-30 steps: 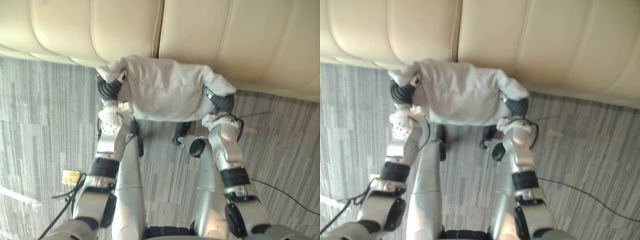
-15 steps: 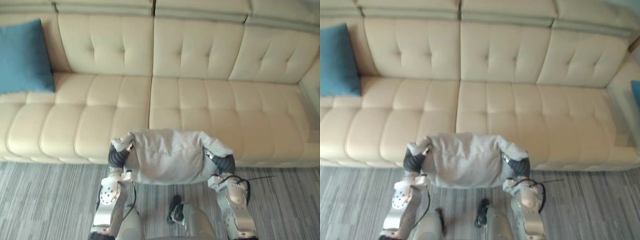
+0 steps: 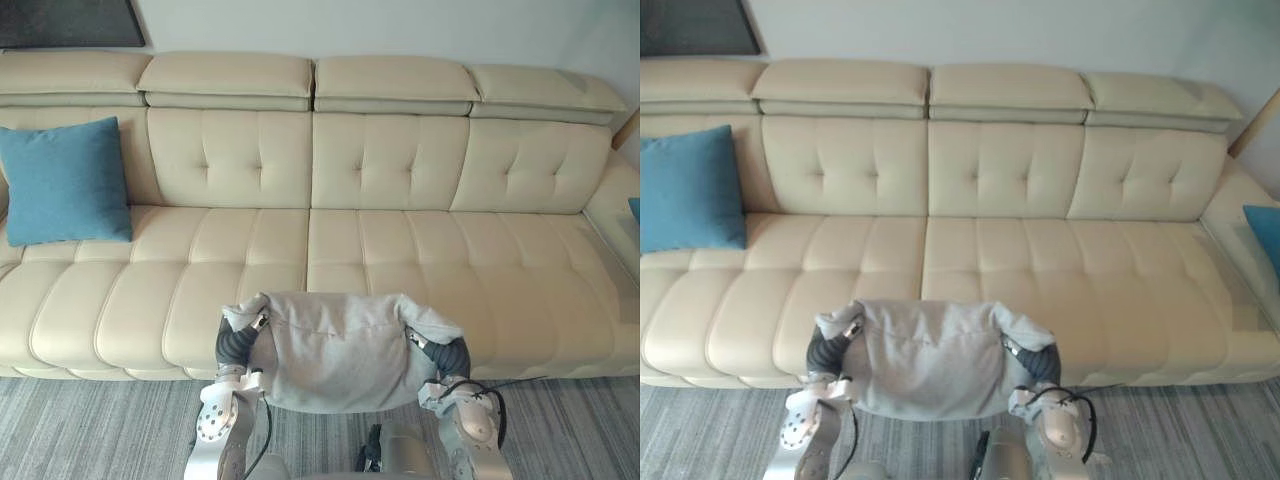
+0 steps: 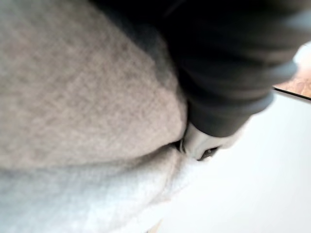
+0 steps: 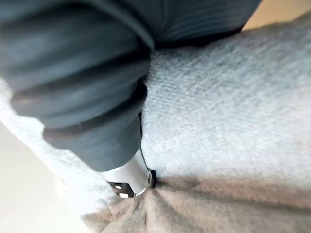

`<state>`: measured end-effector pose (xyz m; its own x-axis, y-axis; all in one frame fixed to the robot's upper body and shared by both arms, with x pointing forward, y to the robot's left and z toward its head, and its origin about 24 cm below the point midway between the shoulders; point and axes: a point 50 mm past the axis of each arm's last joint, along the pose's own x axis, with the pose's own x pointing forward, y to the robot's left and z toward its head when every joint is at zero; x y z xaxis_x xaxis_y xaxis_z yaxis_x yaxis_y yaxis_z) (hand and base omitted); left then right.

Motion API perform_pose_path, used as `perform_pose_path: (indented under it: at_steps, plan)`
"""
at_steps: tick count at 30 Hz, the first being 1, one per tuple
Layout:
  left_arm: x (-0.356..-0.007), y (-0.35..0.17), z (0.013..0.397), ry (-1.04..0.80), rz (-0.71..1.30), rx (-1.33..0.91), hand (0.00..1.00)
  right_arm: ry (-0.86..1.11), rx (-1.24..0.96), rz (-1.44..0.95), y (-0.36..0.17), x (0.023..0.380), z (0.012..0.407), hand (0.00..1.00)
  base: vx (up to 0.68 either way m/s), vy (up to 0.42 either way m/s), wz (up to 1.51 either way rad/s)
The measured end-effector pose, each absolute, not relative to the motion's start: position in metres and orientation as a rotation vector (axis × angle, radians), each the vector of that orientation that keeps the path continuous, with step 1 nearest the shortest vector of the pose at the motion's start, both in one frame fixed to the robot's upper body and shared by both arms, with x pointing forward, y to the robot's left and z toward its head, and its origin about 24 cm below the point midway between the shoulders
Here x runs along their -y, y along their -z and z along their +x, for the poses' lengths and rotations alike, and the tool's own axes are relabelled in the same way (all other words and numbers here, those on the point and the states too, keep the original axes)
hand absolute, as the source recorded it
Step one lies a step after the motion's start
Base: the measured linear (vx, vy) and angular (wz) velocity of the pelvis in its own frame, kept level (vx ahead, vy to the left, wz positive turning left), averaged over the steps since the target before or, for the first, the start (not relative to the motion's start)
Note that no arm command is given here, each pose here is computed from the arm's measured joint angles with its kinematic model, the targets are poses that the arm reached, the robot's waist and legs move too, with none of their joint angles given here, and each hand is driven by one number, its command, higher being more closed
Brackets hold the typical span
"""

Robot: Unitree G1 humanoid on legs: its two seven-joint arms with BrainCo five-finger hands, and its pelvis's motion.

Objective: Pick up cushions and gather them together orderly.

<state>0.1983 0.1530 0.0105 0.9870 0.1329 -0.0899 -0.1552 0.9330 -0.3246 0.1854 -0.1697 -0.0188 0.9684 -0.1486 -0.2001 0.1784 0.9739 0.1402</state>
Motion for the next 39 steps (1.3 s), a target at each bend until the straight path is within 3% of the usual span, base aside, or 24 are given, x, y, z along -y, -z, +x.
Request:
perform_pose_path:
  at_steps: [7,23,32,39]
  plan:
    - [-0.122,-0.003,0.199,-0.057,-0.398,-0.131,1.00,0.251,-0.207,0.111,0.018,0.197,0.167,1.00,0.35,-0.212,0.54]
    - [-0.130,0.004,0.190,-0.041,-0.351,-0.157,1.00,0.268,-0.152,0.167,0.008,0.192,0.172,1.00,0.14,0.086,-0.13]
    - [-0.142,-0.020,0.226,-0.020,-0.222,-0.043,1.00,0.213,-0.081,0.100,-0.003,0.179,0.222,1.00,-0.07,0.036,-0.13]
    - [-0.149,-0.090,0.293,-0.114,-0.185,0.219,1.00,0.163,0.178,0.077,-0.075,0.158,0.299,1.00,-0.10,-0.008,-0.04]
